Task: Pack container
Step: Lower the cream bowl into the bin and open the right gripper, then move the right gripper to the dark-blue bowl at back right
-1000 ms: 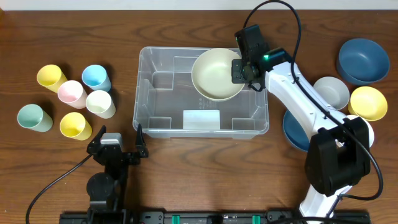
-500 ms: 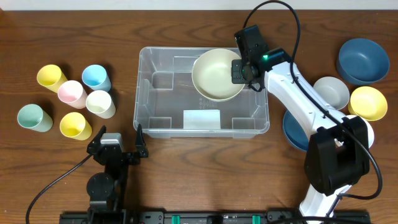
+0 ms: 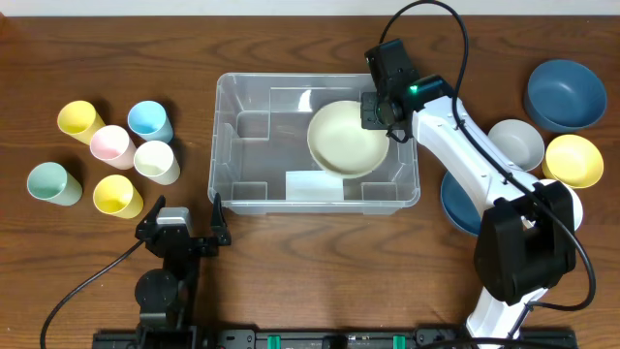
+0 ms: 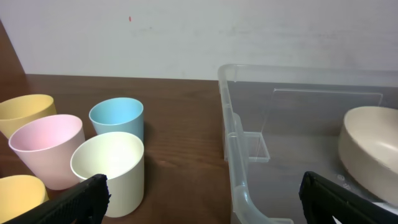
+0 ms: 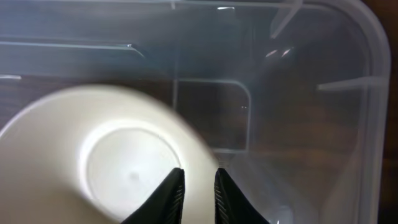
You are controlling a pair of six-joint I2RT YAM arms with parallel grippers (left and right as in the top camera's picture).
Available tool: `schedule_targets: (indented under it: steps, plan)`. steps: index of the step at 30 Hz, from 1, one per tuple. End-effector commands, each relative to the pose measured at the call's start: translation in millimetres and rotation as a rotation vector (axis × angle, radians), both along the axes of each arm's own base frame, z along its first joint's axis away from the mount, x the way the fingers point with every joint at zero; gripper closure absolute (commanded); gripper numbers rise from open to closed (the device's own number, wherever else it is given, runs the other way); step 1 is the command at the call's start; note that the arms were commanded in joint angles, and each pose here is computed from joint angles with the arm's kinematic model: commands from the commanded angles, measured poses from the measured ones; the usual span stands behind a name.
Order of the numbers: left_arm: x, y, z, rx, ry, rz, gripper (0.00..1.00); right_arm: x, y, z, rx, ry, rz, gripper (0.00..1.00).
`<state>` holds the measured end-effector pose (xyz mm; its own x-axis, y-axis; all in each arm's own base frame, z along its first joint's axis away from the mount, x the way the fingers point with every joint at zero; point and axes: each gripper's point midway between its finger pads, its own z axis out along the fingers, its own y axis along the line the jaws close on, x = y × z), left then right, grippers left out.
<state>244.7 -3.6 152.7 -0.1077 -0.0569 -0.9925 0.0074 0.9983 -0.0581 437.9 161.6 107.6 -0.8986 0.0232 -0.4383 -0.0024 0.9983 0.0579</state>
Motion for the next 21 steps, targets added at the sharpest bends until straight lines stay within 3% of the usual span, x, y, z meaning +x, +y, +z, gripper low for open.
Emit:
schedule_targets:
  steps: [1,11,17,21]
  plan:
    - [-1,1,-16,0.016,0.047,0.006,0.02,-1,2,-8,-0.017,0.01,0.009,0.76]
    - [-1,1,-16,0.016,0.047,0.006,0.02,8,4,18,-0.021,-0.048,0.033,0.7]
    - [-1,1,-16,0.016,0.047,0.006,0.02,8,0,65,0.027,-0.131,0.004,0.7]
    - [-1,1,-16,0.016,0.047,0.006,0.02,7,-22,108,0.066,-0.22,-0.049,0.62]
